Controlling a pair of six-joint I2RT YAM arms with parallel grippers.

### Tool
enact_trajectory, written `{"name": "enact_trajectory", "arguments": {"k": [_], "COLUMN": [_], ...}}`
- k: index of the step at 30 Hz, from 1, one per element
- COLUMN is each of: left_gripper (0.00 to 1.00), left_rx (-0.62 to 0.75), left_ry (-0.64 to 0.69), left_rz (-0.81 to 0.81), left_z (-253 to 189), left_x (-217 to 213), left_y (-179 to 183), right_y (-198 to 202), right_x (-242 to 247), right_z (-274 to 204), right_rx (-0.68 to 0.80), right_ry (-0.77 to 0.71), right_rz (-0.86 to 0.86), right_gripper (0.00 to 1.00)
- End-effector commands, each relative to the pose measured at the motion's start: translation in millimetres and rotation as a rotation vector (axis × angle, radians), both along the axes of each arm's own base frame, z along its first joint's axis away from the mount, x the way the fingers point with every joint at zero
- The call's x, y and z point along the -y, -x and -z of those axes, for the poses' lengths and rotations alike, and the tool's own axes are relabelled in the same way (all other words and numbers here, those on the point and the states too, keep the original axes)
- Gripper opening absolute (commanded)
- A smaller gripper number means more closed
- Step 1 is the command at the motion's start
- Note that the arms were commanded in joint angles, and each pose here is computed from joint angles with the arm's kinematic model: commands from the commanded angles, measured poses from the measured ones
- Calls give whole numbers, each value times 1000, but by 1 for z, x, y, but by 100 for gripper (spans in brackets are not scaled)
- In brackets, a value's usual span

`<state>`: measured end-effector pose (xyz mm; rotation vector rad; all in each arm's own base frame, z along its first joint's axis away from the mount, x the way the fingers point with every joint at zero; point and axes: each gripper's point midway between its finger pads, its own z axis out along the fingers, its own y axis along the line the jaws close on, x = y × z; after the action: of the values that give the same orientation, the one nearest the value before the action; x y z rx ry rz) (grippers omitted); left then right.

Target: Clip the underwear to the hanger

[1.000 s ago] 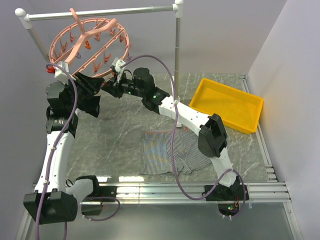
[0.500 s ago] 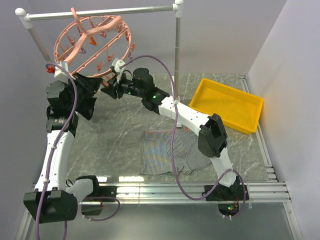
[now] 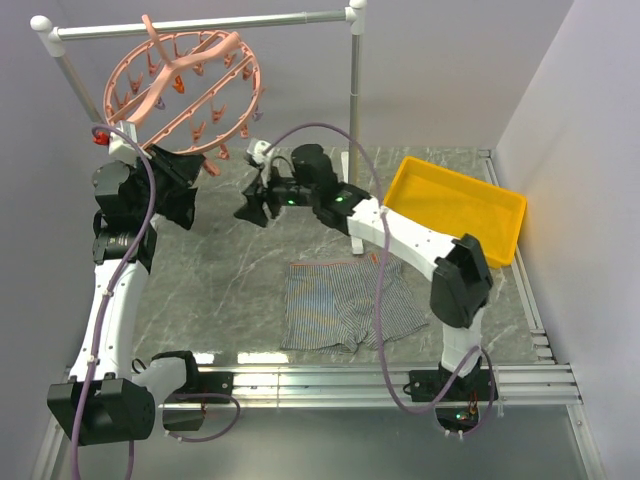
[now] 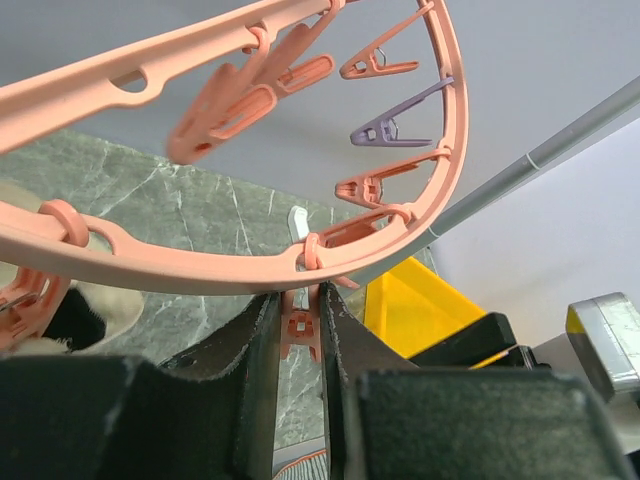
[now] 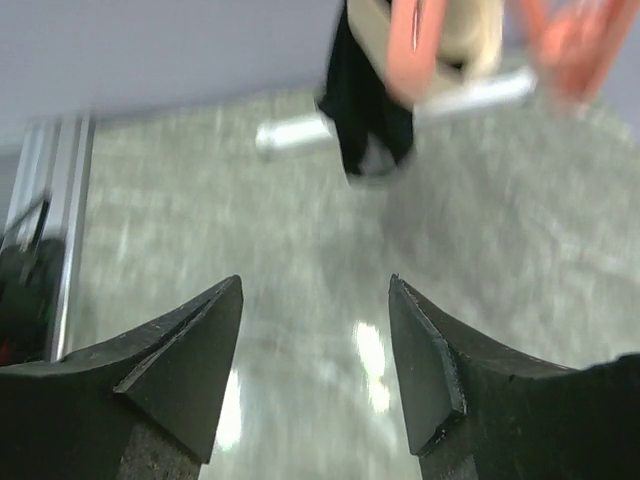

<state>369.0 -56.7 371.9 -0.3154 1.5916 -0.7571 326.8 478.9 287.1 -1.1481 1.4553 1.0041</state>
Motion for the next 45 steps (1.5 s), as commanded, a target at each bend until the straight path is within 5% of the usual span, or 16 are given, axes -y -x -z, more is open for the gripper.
{"name": "enact_trajectory", "arguments": {"k": [1, 8, 18, 33, 42, 45], "left_gripper": [0, 0, 0, 0, 0, 0], "left_rx": [137, 138, 133, 132, 129, 134], "left_ry": [-34, -25, -29, -31, -29, -34], "left_rz": [14, 21, 30, 36, 33, 31], "left_z": [-44, -45, -43, -41, -38, -40], "left_x": [3, 4, 5, 6, 6, 6], "left_y": [7, 7, 6, 6, 8, 9], "right_y": [22, 32, -13, -3, 12, 18], "right_x": [41, 104, 172, 176, 175, 177], "right_z": [8, 108, 216, 254, 273, 283], "right_rx": [-38, -192, -285, -330, -325, -335], "right_ry": [95, 409, 760, 837, 920, 973], "right_rz": [-83, -24, 187, 186, 206, 202], "right_gripper": [67, 75, 75, 83, 82, 75]}}
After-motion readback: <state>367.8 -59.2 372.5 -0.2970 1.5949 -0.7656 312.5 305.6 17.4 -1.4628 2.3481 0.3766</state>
